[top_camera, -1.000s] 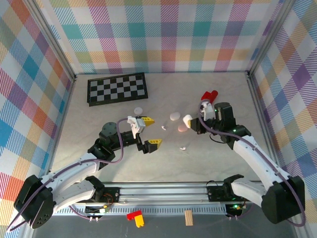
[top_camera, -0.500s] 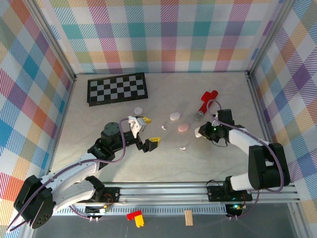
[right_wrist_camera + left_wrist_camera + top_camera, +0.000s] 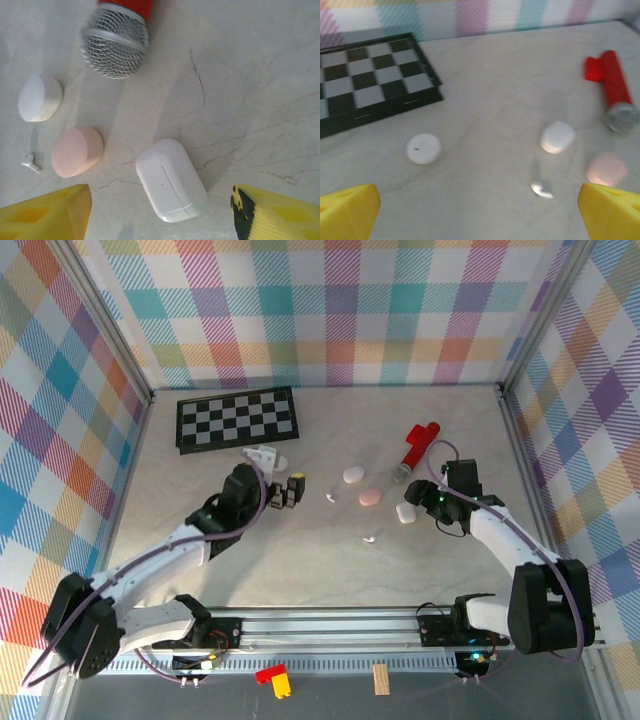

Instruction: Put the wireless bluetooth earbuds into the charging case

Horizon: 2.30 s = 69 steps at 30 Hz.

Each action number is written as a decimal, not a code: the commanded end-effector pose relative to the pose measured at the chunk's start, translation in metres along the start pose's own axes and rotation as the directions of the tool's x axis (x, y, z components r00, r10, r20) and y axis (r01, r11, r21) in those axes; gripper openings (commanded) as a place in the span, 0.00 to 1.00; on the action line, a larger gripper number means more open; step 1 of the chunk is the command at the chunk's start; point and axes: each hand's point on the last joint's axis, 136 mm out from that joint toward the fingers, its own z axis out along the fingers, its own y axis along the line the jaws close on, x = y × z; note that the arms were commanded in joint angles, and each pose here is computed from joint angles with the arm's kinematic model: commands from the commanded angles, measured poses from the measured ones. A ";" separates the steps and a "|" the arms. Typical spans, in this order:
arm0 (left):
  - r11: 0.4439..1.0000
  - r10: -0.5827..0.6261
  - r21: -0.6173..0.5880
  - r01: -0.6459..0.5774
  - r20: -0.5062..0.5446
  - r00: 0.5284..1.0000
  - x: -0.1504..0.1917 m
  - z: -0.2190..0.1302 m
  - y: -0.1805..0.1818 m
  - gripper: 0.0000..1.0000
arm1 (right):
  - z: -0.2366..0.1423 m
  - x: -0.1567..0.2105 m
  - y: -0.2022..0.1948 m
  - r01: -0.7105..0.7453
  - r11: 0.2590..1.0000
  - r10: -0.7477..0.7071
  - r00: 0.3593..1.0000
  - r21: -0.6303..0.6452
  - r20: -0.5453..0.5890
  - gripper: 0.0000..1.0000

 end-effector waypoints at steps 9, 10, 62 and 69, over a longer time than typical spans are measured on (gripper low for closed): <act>0.979 -0.052 -0.202 -0.037 -0.419 0.906 0.054 0.074 0.031 0.97 | -0.023 0.014 0.101 0.406 0.897 -0.409 0.912 -0.175 0.019 0.77; 0.980 -0.050 -0.195 -0.043 -0.447 0.893 0.057 0.082 0.031 0.94 | -0.021 0.017 0.104 0.421 0.890 -0.426 0.905 -0.175 0.009 0.77; 0.981 -0.192 -0.141 0.136 -0.553 0.810 0.048 0.163 0.055 0.39 | -0.013 0.034 0.117 0.490 0.849 -0.496 0.868 -0.198 0.023 0.79; 0.902 -0.432 -0.121 0.415 -0.320 0.843 0.013 0.126 0.047 0.40 | -0.021 0.042 0.145 0.520 0.782 -0.518 0.849 -0.345 0.104 0.79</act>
